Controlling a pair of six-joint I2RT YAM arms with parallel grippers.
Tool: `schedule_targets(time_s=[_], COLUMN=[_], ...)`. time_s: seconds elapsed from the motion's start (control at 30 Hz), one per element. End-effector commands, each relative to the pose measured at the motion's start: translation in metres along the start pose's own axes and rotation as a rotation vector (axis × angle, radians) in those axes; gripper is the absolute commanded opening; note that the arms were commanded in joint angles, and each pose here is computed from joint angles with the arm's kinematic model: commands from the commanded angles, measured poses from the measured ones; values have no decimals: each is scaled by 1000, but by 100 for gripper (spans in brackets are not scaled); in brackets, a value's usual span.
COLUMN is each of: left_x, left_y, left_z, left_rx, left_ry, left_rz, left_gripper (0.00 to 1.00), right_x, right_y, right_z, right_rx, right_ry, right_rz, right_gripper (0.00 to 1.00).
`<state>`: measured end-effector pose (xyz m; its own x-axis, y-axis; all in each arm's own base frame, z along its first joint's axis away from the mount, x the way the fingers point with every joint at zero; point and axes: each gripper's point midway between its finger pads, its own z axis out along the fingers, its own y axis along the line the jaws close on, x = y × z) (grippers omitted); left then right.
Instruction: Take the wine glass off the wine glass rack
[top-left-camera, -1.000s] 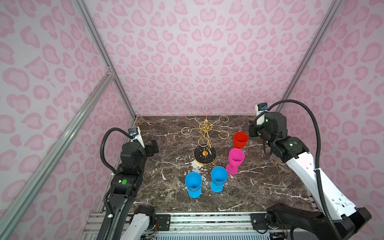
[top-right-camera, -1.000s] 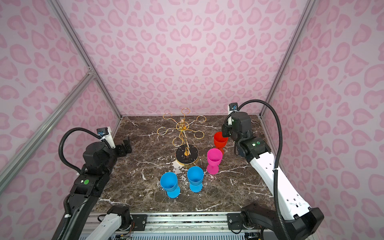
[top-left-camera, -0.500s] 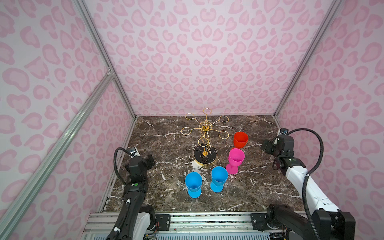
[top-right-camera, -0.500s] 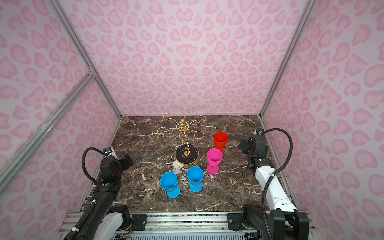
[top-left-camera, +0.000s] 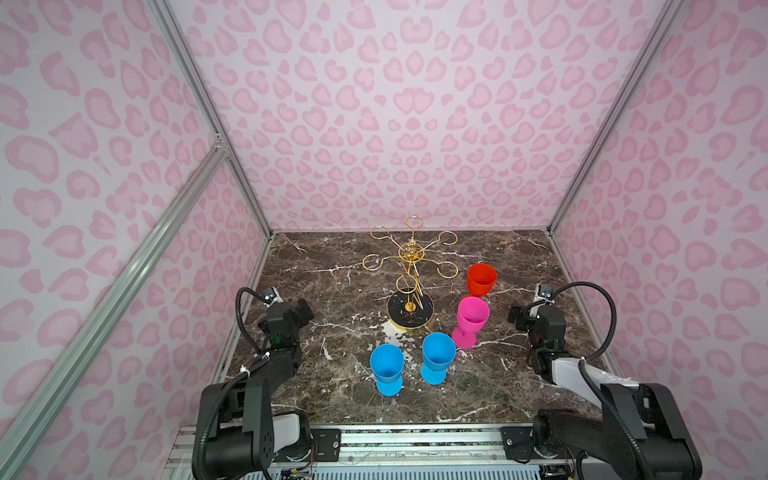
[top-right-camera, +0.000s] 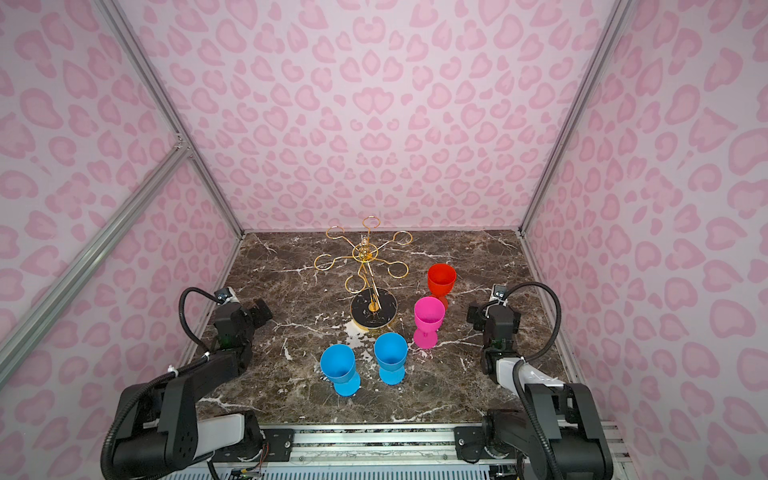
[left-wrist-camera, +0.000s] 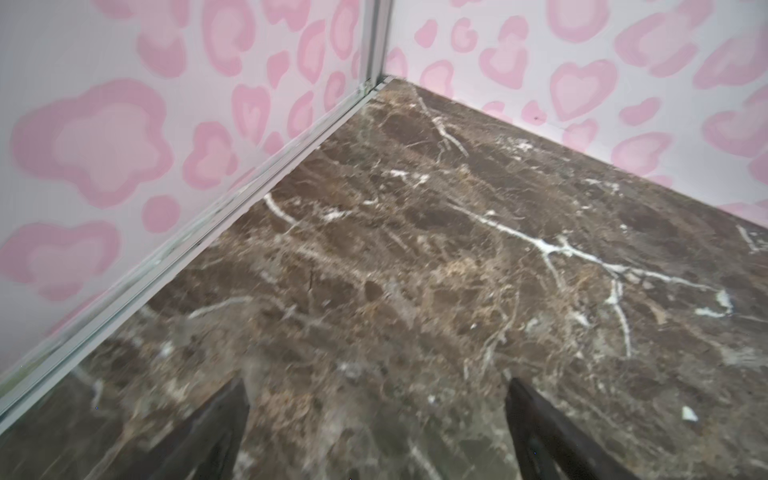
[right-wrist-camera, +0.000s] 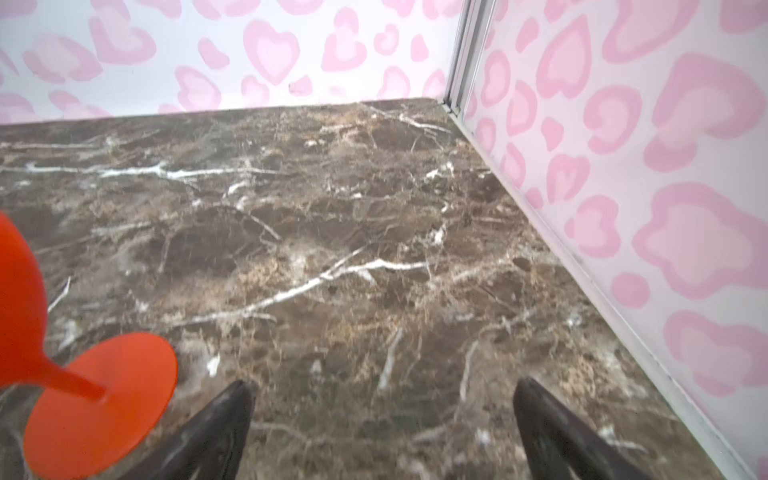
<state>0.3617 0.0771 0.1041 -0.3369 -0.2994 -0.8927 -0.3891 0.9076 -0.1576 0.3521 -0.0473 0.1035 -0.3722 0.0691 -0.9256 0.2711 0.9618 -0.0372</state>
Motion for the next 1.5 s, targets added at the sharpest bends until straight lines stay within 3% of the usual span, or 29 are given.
schedule_targets(time_s=[0.0,0.07,0.13,0.23,0.3,0.53,1.47], left_x=[-23,-22,-18,-13,-12,-7,-5], left_y=[-26,-29,-43,-62,-64,-57,-57], left_z=[13,23,26,15,10,1,1], left_rx=[108,100,151,171,161,175,183], left_ry=[-63,-33,-14,-74,-105,-187,-168], left_rz=[56,71,121,218,238,203,204], left_gripper=[98,98,98,98,98,98,98], right_x=[-26,-21,-16,-12,-10,-9,-10], right_y=[-7,-6,10,14,12,12,12], right_z=[12,20,26,24,27,28,27], right_rx=[47,40,-8,43,58,49,49], right_ry=[-89,-102,-120,-154,-103,-96,-103], right_rz=[54,85,25,-10,-8,-6,-5], right_gripper=[100,100,100,100,100,100,100])
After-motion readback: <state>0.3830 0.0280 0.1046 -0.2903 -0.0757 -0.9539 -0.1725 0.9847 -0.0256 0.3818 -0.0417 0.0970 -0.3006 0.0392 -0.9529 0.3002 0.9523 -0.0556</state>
